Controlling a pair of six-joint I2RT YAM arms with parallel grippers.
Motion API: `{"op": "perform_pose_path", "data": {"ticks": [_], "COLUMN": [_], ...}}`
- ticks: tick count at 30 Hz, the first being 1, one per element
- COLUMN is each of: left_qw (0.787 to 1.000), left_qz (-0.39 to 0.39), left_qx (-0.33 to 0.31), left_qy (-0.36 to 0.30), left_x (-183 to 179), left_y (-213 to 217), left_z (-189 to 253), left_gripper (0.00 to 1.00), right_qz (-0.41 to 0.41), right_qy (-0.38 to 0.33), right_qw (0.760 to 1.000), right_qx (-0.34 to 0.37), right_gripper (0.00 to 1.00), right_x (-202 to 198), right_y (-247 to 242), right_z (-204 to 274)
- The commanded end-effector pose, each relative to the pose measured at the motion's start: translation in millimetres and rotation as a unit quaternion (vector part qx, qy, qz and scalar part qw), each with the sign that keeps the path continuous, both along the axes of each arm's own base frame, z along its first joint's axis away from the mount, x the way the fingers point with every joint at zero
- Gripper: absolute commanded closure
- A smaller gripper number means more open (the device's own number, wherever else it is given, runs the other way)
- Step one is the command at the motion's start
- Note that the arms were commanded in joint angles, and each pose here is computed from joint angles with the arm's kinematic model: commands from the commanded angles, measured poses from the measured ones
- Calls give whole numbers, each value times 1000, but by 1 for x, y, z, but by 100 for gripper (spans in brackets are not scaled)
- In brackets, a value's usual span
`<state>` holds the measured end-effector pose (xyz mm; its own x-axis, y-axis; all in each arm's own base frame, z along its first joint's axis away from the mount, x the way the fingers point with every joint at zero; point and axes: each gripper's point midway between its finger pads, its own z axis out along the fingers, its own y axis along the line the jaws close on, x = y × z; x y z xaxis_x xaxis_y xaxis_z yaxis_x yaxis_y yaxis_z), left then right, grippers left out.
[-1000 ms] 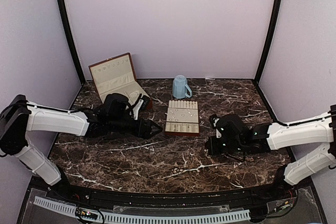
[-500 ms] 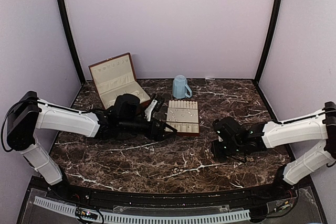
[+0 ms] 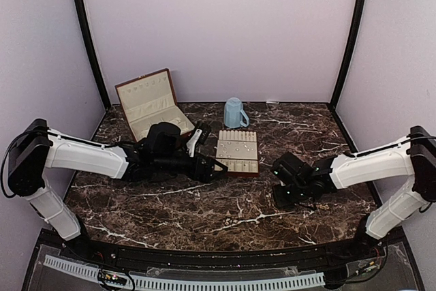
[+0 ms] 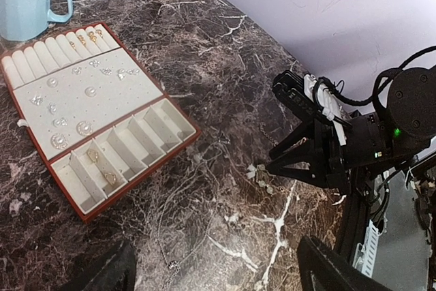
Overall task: Organize the mixed jewelry
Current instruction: Pick up the bangle from the center of the board.
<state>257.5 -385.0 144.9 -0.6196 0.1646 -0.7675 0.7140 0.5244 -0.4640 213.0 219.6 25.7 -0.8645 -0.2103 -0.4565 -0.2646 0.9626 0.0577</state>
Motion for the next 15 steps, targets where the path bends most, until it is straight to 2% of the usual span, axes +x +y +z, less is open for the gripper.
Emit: {"op": "perform_pose_path", "data": {"ticks": [1,15], "left_qw": [1000,1000], "left_qz": [2,4], "left_qx": [-8,-6], "left_qy": [-13,-17], "left_x": [-3,-2], "left_y": [3,4], "left_z": [12,12], "left_gripper": [16,16], "right_qz": [6,20], "right_qy": [-2,8], "right_qw": [1000,1000], "right_qx": [0,-16], "right_gripper": [78,84], "right_x": [2,-8], "right_y": [7,11], "right_z": [2,-7]}}
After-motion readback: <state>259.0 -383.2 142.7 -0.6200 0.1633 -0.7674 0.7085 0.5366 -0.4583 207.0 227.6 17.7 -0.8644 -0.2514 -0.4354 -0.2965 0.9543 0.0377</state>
